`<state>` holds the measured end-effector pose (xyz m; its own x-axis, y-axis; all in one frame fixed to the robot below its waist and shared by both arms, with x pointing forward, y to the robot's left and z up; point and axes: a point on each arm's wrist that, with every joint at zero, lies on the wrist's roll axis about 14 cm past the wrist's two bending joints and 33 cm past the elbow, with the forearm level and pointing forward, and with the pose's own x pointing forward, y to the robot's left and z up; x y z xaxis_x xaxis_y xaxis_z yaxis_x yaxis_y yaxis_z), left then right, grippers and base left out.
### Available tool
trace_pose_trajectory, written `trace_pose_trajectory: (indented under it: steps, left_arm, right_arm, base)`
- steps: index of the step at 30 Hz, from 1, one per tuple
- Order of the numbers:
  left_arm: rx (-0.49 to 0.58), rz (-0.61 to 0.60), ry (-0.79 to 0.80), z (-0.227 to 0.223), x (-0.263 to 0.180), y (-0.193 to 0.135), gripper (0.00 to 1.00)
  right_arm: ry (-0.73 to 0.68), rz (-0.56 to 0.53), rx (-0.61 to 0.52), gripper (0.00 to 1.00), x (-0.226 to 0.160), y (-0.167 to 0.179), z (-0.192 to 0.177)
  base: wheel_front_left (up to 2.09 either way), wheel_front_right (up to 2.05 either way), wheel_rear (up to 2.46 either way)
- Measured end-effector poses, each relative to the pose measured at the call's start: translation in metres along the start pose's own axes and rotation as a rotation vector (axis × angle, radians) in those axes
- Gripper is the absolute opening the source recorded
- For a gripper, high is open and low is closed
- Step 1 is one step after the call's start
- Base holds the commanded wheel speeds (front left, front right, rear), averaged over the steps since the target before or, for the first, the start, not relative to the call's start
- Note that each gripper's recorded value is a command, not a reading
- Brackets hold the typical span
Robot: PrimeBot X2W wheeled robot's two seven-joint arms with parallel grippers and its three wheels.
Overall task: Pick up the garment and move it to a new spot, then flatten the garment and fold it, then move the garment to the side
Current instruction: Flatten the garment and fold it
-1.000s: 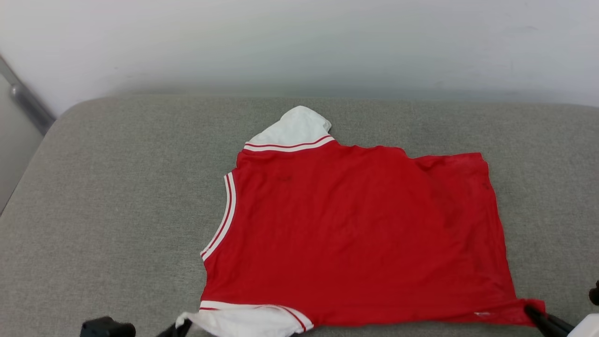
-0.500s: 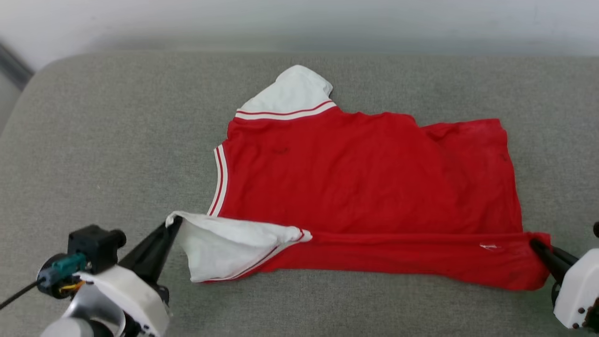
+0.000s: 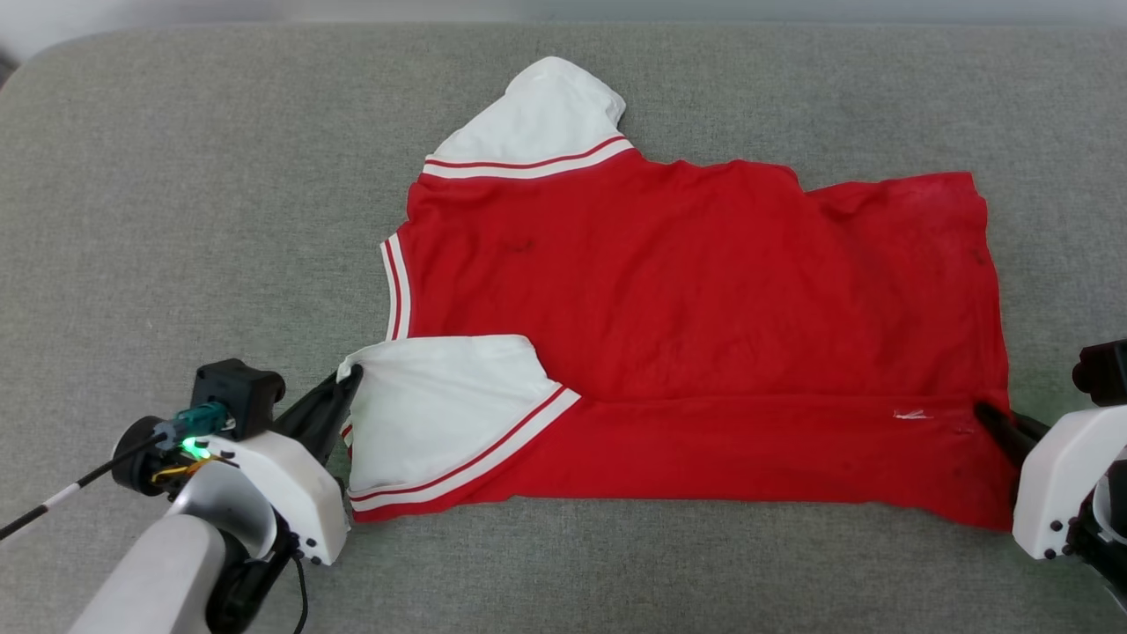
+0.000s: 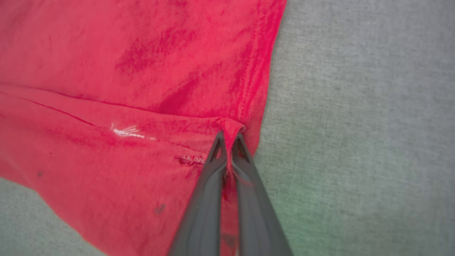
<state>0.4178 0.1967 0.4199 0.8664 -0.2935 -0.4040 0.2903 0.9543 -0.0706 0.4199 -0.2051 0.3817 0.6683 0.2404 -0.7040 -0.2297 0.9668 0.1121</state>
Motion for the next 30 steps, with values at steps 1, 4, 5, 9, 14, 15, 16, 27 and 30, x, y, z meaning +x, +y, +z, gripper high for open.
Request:
trace_pose_trajectory:
  steps: [1, 4, 5, 9, 14, 15, 16, 27, 30]
  left_arm:
    - [-0.001, 0.0, 0.001, -0.002, 0.002, 0.0, 0.0]
    - [-0.025, -0.001, -0.011, -0.005, 0.004, -0.005, 0.19]
    - [-0.032, 0.0, -0.019, -0.005, 0.004, -0.006, 0.75]
    - [-0.048, 0.028, -0.048, -0.004, -0.001, -0.002, 1.0]
    - [-0.071, 0.098, -0.1, 0.004, -0.014, 0.006, 1.0]
    - [-0.074, 0.112, -0.103, 0.003, -0.018, 0.007, 1.0]
    - [-0.077, 0.122, -0.105, 0.002, -0.022, 0.006, 1.0]
    - [-0.157, 0.149, -0.013, -0.024, -0.064, -0.017, 1.0]
    - [-0.163, 0.143, 0.039, -0.033, -0.066, -0.023, 1.0]
  right_arm:
    - [-0.004, -0.002, -0.008, 0.0, 0.001, 0.0, 0.001]
    - [-0.012, -0.006, -0.01, 0.0, 0.002, 0.0, 0.001]
    - [-0.021, -0.008, -0.01, 0.24, 0.002, 0.0, 0.002]
    - [-0.055, -0.017, -0.018, 1.0, -0.002, 0.002, 0.007]
    - [-0.106, -0.02, -0.05, 1.0, -0.013, 0.007, 0.019]
    - [-0.107, -0.017, -0.06, 1.0, -0.016, 0.009, 0.019]
    - [-0.104, -0.014, -0.066, 1.0, -0.019, 0.012, 0.018]
    - [-0.09, -0.072, 0.039, 1.0, -0.051, 0.012, -0.006]
    - [-0.073, -0.085, 0.063, 1.0, -0.054, 0.013, -0.014]
  base:
    - [0.0, 0.0, 0.0]
    - [0.0, 0.0, 0.0]
    - [0.0, 0.0, 0.0]
    - [0.0, 0.0, 0.0]
    - [0.0, 0.0, 0.0]
    - [0.0, 0.0, 0.0]
    - [0.0, 0.0, 0.0]
    - [0.0, 0.0, 0.0]
    - [0.0, 0.0, 0.0]
